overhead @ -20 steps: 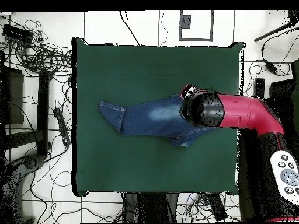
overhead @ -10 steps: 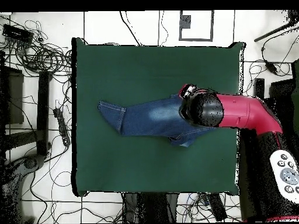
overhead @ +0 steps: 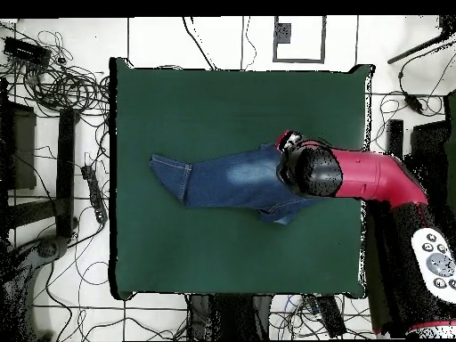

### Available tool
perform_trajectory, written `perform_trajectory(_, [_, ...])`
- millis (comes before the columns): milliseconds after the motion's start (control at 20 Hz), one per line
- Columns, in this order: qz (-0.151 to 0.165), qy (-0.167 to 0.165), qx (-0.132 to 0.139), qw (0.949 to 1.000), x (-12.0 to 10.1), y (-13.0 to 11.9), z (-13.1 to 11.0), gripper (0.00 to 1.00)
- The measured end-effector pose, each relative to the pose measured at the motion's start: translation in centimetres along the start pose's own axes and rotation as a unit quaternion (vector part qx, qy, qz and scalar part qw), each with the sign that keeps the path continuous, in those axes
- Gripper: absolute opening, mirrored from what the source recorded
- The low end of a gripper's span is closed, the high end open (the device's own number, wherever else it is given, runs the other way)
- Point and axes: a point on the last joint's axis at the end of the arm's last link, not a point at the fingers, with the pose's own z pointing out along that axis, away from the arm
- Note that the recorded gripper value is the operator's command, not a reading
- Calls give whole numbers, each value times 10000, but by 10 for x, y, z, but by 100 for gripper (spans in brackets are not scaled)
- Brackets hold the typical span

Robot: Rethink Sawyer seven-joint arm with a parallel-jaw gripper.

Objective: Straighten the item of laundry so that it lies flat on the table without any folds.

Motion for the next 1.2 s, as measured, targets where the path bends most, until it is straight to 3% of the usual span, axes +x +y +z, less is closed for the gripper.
perform_trajectory(550, [-180,296,-72,9994,49,-12,59,100])
perform_trajectory(750, [-211,448,-71,9987,65,-13,65,100])
perform_trajectory(1200, [-241,461,-63,9986,68,-13,61,100])
